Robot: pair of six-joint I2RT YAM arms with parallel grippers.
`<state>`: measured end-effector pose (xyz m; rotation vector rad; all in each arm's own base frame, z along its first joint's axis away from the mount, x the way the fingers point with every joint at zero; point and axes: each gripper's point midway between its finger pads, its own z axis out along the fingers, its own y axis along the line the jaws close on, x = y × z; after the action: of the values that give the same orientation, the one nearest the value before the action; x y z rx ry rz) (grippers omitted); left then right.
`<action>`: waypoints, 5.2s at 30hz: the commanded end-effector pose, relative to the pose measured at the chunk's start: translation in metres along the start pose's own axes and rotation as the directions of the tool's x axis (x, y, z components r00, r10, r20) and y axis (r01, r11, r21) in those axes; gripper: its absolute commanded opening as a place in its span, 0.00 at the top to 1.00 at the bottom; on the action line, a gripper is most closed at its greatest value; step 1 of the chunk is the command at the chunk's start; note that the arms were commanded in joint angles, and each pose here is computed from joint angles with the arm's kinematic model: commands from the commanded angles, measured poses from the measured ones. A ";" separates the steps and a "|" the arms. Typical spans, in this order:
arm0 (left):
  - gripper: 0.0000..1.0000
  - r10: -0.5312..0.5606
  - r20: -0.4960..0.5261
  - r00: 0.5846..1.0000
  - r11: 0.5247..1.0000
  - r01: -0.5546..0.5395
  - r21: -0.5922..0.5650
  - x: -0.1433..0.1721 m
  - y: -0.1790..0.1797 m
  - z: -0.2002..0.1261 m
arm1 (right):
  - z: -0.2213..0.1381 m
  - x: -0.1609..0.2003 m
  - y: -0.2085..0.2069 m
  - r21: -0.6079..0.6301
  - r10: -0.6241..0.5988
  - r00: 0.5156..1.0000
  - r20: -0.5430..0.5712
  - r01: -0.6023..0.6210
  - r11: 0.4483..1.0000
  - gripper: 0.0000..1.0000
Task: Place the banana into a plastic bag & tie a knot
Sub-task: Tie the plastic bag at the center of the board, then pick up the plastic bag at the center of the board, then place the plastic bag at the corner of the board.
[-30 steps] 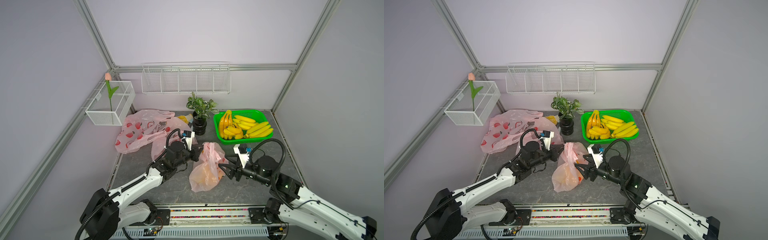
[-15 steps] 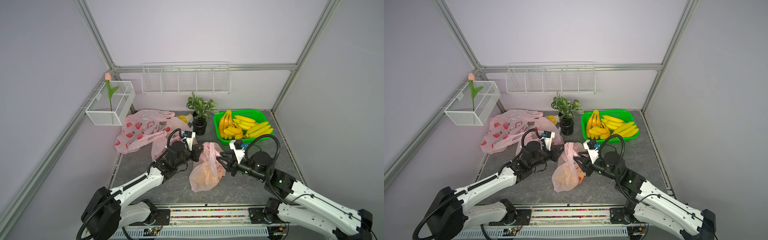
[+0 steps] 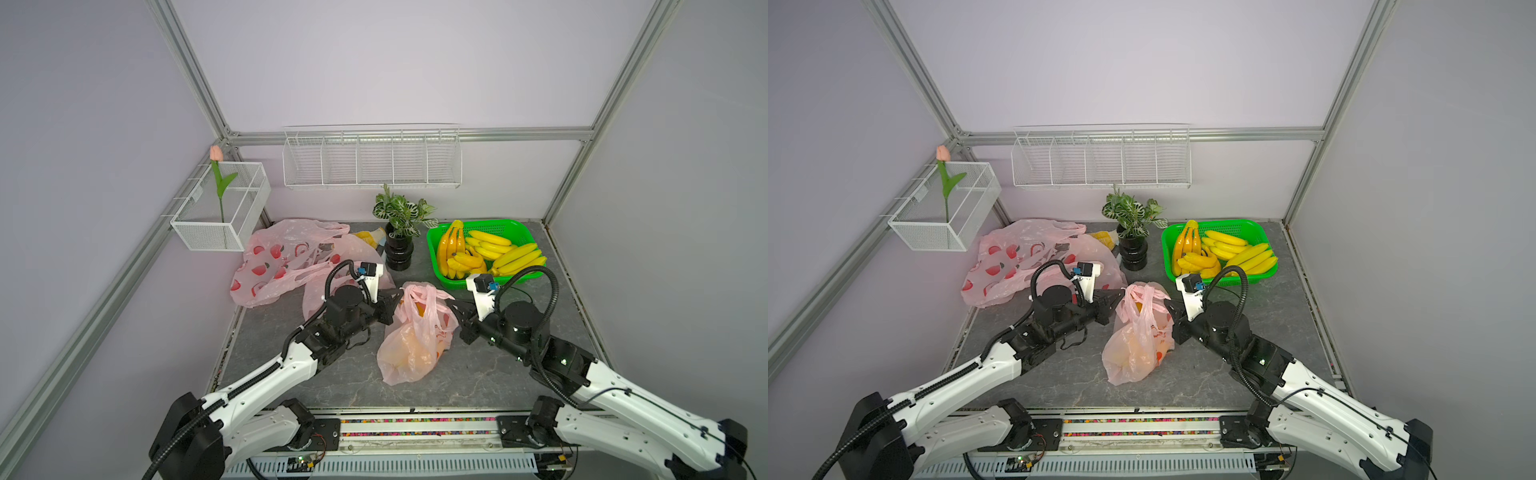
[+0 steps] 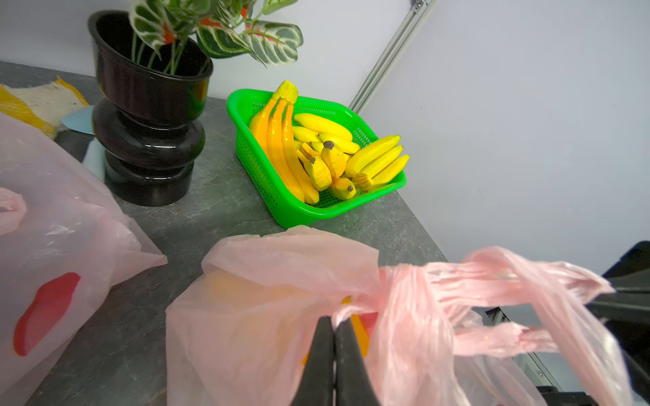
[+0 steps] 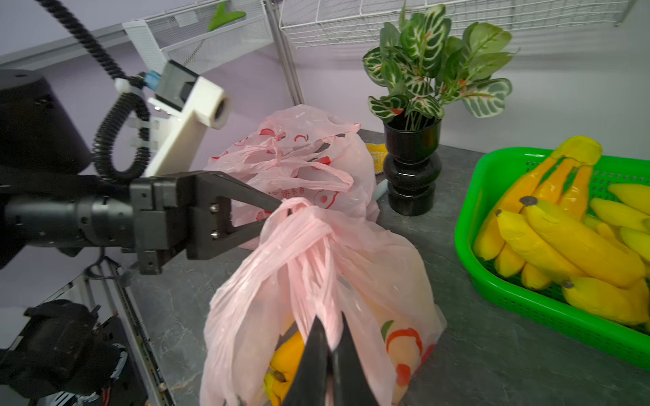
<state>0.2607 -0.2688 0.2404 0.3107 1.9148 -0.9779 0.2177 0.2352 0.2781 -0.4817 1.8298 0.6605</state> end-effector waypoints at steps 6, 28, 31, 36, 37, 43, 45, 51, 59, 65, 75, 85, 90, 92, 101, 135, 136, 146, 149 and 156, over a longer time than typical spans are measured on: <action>1.00 0.054 0.024 0.998 0.983 -0.050 -0.174 -0.001 0.030 -0.024 | -0.014 -0.001 -0.038 0.213 -0.026 1.000 -0.003 0.026 0.977 0.93; 1.00 -0.175 0.136 0.975 0.701 0.220 -0.678 0.054 0.180 -0.095 | -0.037 0.111 -0.177 0.626 0.399 0.915 -0.058 -0.278 0.728 0.93; 1.00 -0.182 0.165 0.969 0.709 0.246 -0.661 0.044 0.183 -0.098 | -0.040 0.102 -0.182 0.612 0.422 0.906 -0.020 -0.322 0.722 0.93; 1.00 -0.179 0.238 0.955 0.781 0.284 -0.556 -0.007 0.147 -0.110 | -0.049 0.059 -0.178 0.595 0.379 0.925 0.035 -0.324 0.736 0.93; 1.00 -0.173 0.270 0.947 0.790 0.297 -0.536 -0.016 0.140 -0.116 | -0.051 0.055 -0.177 0.595 0.375 0.926 0.046 -0.327 0.735 0.93; 1.00 -0.240 0.225 0.944 0.757 0.327 -0.565 0.015 0.159 -0.104 | -0.040 0.085 -0.185 0.568 0.493 0.870 0.007 -0.409 0.714 0.93; 1.00 -0.283 0.177 0.943 0.746 0.332 -0.578 0.037 0.169 -0.092 | -0.037 0.097 -0.187 0.554 0.539 0.843 0.005 -0.451 0.700 0.93; 1.00 -0.273 0.163 0.948 0.760 0.317 -0.567 0.037 0.169 -0.085 | -0.033 0.083 -0.178 0.479 0.518 0.855 -0.004 -0.453 0.752 0.93; 1.00 -0.176 0.153 0.972 0.721 0.233 -0.652 -0.015 0.160 -0.100 | -0.010 0.071 -0.135 0.371 0.424 0.894 -0.147 -0.347 0.861 0.93; 0.60 -0.115 0.052 0.992 0.689 0.118 -0.715 -0.041 0.138 -0.129 | 0.015 0.098 -0.110 0.322 0.397 0.890 -0.225 -0.316 0.892 0.93; 0.36 -0.027 -0.226 0.974 0.845 -0.099 -0.526 -0.011 0.044 -0.054 | 0.023 0.099 -0.097 0.264 0.373 0.900 -0.226 -0.312 0.913 0.93; 0.26 -0.106 -0.382 0.918 0.894 -0.080 -0.441 0.055 0.007 0.017 | 0.022 0.104 -0.097 0.260 0.351 0.903 -0.247 -0.287 0.922 0.91; 0.32 -0.138 -0.394 0.909 0.864 -0.084 -0.496 0.072 0.021 0.030 | 0.024 0.102 -0.094 0.242 0.345 0.906 -0.244 -0.288 0.927 0.86; 0.42 -0.143 -0.400 0.905 0.849 -0.096 -0.520 0.075 0.026 0.036 | 0.026 0.100 -0.091 0.226 0.338 0.908 -0.248 -0.285 0.932 0.84; 1.00 -0.050 -0.319 0.946 0.830 -0.139 -0.540 0.037 0.019 0.016 | 0.012 0.085 -0.104 0.282 0.281 0.933 -0.223 -0.215 0.935 0.46; 1.00 -0.298 0.535 0.790 0.150 0.593 -0.791 -0.023 0.267 -0.258 | -0.036 0.083 -0.155 0.444 0.291 0.956 -0.048 -0.240 0.863 0.09; 1.00 -0.290 0.536 0.793 0.126 0.587 -0.800 -0.024 0.273 -0.260 | -0.036 0.084 -0.155 0.442 0.291 0.955 -0.050 -0.240 0.864 0.09; 0.72 -0.332 0.511 0.793 0.154 0.580 -0.800 -0.039 0.291 -0.254 | -0.035 0.085 -0.155 0.442 0.295 0.954 -0.051 -0.243 0.864 0.09; 0.60 -0.302 0.502 0.810 0.185 0.567 -0.803 -0.049 0.279 -0.258 | -0.035 0.085 -0.155 0.441 0.298 0.953 -0.053 -0.245 0.863 0.09; 0.37 -0.208 0.368 0.906 0.357 0.420 -0.834 -0.084 0.225 -0.231 | -0.027 0.081 -0.146 0.395 0.310 0.947 -0.087 -0.253 0.883 0.09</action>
<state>0.2921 0.0743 0.2317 -0.9212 2.0557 -0.0433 0.2583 0.0976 0.1721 0.0252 2.1346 0.4109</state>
